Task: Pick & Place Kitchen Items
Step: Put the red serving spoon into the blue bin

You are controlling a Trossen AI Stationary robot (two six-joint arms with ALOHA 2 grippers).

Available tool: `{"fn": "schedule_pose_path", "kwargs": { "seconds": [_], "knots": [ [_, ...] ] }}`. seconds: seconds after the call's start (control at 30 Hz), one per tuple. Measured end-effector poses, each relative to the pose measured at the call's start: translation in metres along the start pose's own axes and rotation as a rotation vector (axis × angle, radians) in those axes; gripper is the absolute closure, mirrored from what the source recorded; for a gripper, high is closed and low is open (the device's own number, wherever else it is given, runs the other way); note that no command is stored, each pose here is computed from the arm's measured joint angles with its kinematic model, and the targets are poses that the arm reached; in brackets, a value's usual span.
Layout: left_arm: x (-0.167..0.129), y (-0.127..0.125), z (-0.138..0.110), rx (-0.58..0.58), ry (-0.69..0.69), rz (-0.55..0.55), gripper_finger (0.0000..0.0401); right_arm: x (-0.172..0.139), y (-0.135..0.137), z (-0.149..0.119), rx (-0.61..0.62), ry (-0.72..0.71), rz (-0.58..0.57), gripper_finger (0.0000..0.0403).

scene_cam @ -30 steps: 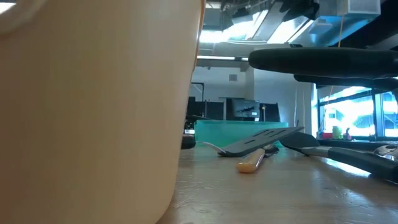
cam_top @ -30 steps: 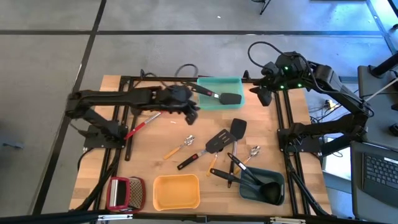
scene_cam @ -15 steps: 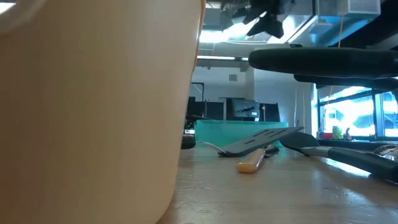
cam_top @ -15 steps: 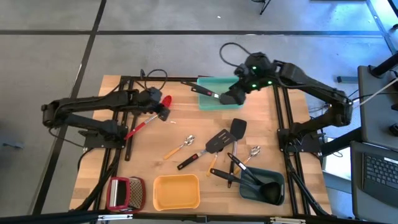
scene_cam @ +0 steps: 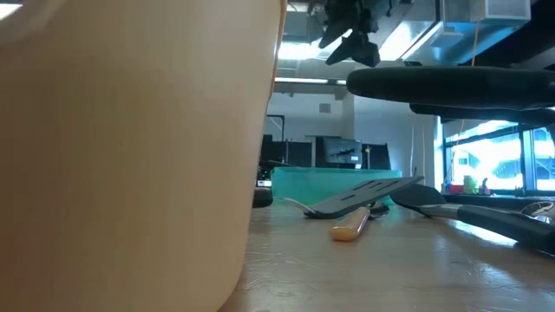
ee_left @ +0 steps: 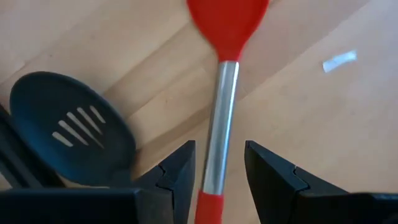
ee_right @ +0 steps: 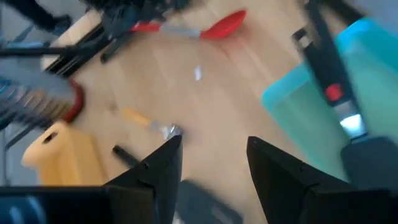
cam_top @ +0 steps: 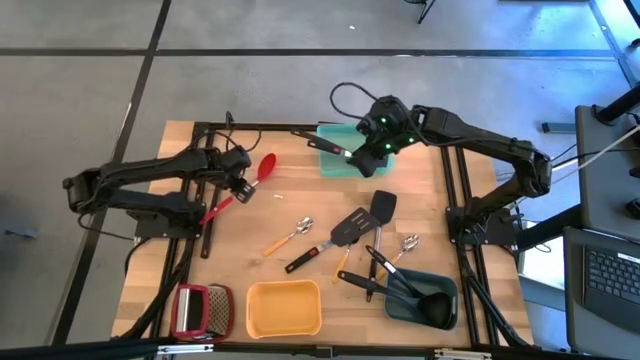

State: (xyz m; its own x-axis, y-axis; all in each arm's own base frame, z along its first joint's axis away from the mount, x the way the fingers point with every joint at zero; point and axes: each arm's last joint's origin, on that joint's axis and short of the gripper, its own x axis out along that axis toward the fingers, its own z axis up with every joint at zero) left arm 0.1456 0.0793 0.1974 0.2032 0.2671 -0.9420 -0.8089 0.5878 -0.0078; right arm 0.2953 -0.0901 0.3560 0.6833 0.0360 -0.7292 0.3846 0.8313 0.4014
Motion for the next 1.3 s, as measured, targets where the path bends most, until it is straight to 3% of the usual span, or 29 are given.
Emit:
{"fn": "schedule_pose_path", "kwargs": {
  "seconds": [0.17, 0.3, 0.57, 1.07, 1.3],
  "knots": [
    [0.003, 0.002, -0.002, 0.047, 0.038, -0.037, 0.0269, 0.000, 0.017, -0.017, -0.086, 0.156, 0.161, 0.0220],
    [0.002, 0.003, -0.006, 0.067, 0.075, -0.028, 0.0269, 0.002, 0.030, -0.022, -0.118, 0.181, 0.223, 0.0220],
    [0.009, 0.009, -0.007, -0.145, 0.215, -0.084, 0.0264, 0.004, 0.041, -0.015, -0.155, 0.078, 0.262, 0.0220],
    [0.010, 0.012, -0.006, -0.151, 0.192, -0.003, 0.0196, 0.003, 0.041, -0.009, -0.161, 0.031, 0.272, 0.0220],
    [0.024, 0.008, -0.003, -0.146, 0.252, 0.018, 0.0169, 0.003, 0.041, -0.009, -0.161, 0.031, 0.271, 0.0220]
  ]
}}
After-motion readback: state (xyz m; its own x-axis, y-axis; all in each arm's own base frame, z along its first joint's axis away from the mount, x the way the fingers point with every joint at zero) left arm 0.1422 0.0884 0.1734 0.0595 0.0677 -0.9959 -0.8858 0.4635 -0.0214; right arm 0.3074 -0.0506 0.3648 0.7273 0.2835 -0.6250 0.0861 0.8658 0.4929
